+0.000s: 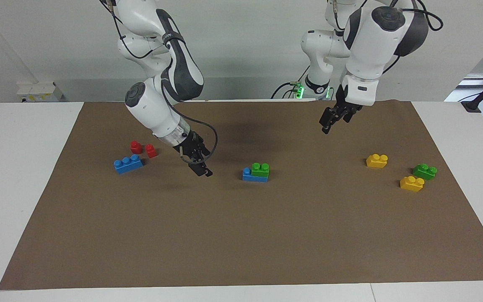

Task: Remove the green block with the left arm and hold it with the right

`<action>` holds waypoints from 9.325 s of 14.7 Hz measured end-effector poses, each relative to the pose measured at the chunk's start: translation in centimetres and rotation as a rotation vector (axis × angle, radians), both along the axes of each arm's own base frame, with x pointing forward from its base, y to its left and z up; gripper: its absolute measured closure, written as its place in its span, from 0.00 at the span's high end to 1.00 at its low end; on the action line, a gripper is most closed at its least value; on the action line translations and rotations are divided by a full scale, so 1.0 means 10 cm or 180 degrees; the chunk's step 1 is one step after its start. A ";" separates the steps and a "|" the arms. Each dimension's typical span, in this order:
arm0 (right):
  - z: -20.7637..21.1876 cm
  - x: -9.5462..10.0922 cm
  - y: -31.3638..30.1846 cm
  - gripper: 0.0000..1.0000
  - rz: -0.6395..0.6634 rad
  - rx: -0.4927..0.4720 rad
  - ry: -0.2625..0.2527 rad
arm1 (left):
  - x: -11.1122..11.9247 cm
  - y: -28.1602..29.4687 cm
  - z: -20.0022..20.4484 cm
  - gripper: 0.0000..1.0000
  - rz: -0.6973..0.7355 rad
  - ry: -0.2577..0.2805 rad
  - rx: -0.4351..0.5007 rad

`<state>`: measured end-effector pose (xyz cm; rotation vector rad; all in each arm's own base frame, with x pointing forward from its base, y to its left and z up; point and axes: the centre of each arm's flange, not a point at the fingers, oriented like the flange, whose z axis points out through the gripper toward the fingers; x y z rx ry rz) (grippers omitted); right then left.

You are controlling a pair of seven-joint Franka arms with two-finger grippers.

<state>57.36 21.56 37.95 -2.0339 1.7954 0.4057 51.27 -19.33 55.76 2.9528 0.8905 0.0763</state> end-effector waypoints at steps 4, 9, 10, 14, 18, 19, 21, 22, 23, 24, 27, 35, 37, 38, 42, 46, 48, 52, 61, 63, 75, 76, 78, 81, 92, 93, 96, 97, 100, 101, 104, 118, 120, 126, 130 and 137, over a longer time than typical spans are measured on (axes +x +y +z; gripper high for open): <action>-0.38 -0.02 0.25 1.00 -0.0191 0.0122 0.0168 | -0.18 -0.43 -0.09 1.00 0.0773 -0.0049 -0.0122; -0.67 -0.08 0.56 1.00 -0.0336 0.0182 0.0107 | -0.31 -0.91 -0.45 1.00 0.1715 -0.0027 -0.0270; -0.69 -0.09 0.61 1.00 -0.0358 0.0198 0.0092 | -0.29 -0.98 -0.53 1.00 0.1846 -0.0025 -0.0297; -0.82 -0.15 0.81 1.00 -0.0373 0.0181 0.0026 | -0.23 -1.19 -0.84 1.00 0.2191 0.0022 -0.0325; -0.92 -0.17 0.90 1.00 -0.0395 0.0166 0.0006 | -0.17 -1.34 -1.13 1.00 0.2370 0.0074 -0.0301; -0.92 -0.18 0.91 0.99 -0.0396 0.0173 0.0008 | -0.14 -1.35 -1.17 1.00 0.2402 0.0083 -0.0296; -0.91 -0.19 0.94 1.00 -0.0387 0.0174 -0.0007 | -0.09 -1.38 -1.24 1.00 0.2484 0.0097 -0.0291; -0.92 -0.20 0.96 1.00 -0.0382 0.0169 -0.0021 | -0.07 -1.38 -1.27 1.00 0.2538 0.0103 -0.0291; -0.94 -0.20 0.98 1.00 -0.0382 0.0159 -0.0034 | -0.06 -1.39 -1.28 1.00 0.2599 0.0106 -0.0297; -0.97 -0.21 0.99 0.93 -0.0385 0.0146 -0.0037 | -0.05 -1.40 -1.30 1.00 0.2665 0.0111 -0.0299; -1.04 -0.21 0.99 0.90 -0.0405 0.0118 -0.0056 | -0.02 -1.44 -1.42 1.00 0.2813 0.0101 -0.0289; -1.04 -0.20 0.98 0.35 -0.0413 0.0116 -0.0059 | 0.02 -1.73 -1.83 1.00 0.2852 0.0117 -0.0159; -1.04 -0.20 0.98 0.35 -0.0413 0.0116 -0.0059 | 0.02 -1.76 -1.87 1.00 0.2868 0.0093 -0.0145; -1.04 -0.20 0.98 0.35 -0.0413 0.0116 -0.0059 | 0.02 -1.77 -1.88 1.00 0.2882 0.0079 -0.0143; -1.04 -0.20 0.98 0.35 -0.0415 0.0115 -0.0062 | 0.03 -1.79 -1.88 1.00 0.2930 0.0030 -0.0192; -1.04 -0.19 0.97 0.35 -0.0421 0.0114 -0.0070 | 0.04 -1.80 -1.98 1.00 0.2939 0.0030 -0.0184; -1.03 -0.18 0.97 0.35 -0.0437 0.0111 -0.0097 | 0.05 -1.81 -2.01 1.00 0.2942 0.0024 -0.0199; -1.02 -0.18 0.97 0.35 -0.0444 0.0110 -0.0111 | 0.07 -1.82 -2.00 0.68 0.2918 -0.0082 -0.0210; -1.01 -0.15 0.95 0.35 -0.0472 0.0107 -0.0153 | 0.08 -1.85 -1.97 0.34 0.2901 -0.0151 -0.0270; -0.98 -0.13 0.95 0.35 -0.0480 0.0117 -0.0176 | 0.09 -1.82 -1.85 0.34 0.2917 -0.0175 -0.0299; -0.36 0.45 0.44 0.35 -0.0340 0.0284 -0.0003 | 0.60 -0.37 -0.84 0.34 0.2513 -0.0383 -0.0198; -0.12 0.61 0.12 0.35 -0.0247 0.0225 0.0035 | 0.67 -0.18 -0.85 0.34 0.2383 -0.0355 -0.0193; 0.20 0.79 -0.67 0.35 -0.0055 0.0053 0.0055 | 0.80 0.26 -0.86 0.34 0.2091 -0.0289 -0.0213; 0.18 0.81 -1.93 0.35 0.0159 0.0039 0.0022 | 0.95 0.98 -0.91 0.34 0.1697 -0.0243 -0.0210; -0.67 0.52 -2.90 0.35 0.0172 0.0170 0.0084 | 1.22 2.14 -1.72 0.34 0.0625 -0.0251 -0.0003; -0.72 0.51 -2.86 0.35 0.0139 0.0170 0.0064 | 1.25 2.18 -1.81 0.34 0.0634 -0.0273 -0.0001; -0.83 0.50 -2.67 0.35 0.0111 0.0192 0.0041 | 1.32 2.38 -2.09 0.34 0.0735 -0.0327 0.0005; -0.85 0.50 -2.63 0.35 0.0105 0.0182 0.0026 | 1.33 2.47 -2.17 0.34 0.0777 -0.0321 0.0006; -0.90 0.48 -2.62 0.35 0.0089 0.0160 0.0027 | 1.34 2.65 -2.23 0.34 0.0980 -0.0329 -0.0009; -0.90 0.47 -2.62 0.35 0.0087 0.0157 0.0025 | 1.36 2.69 -2.23 0.34 0.1065 -0.0371 -0.0019; -0.91 0.47 -2.62 0.61 0.0108 0.0151 0.0009 | 1.40 2.69 -2.31 0.34 0.1184 -0.0472 -0.0040; 0.96 0.30 -2.56 1.00 0.1585 -0.0559 -0.0493 | 1.64 2.53 -1.70 1.00 0.1058 -0.0447 -0.0077; 1.34 0.13 -2.50 1.00 0.2110 -0.0785 -0.0599 | 1.66 2.40 -1.35 1.00 0.0778 -0.0353 -0.0056; 2.35 -0.50 -2.40 1.00 0.3414 -0.1271 -0.0847 | 1.40 2.00 -0.50 1.00 -0.0207 -0.0052 0.0011; 2.65 -0.55 -2.41 1.00 0.3671 -0.1390 -0.0899 | 1.05 1.90 0.07 1.00 -0.0884 0.0030 0.0048; 2.44 -0.33 -2.41 1.00 0.3795 -0.1378 -0.0773 | 0.52 1.83 0.69 1.00 -0.1716 0.0125 0.0077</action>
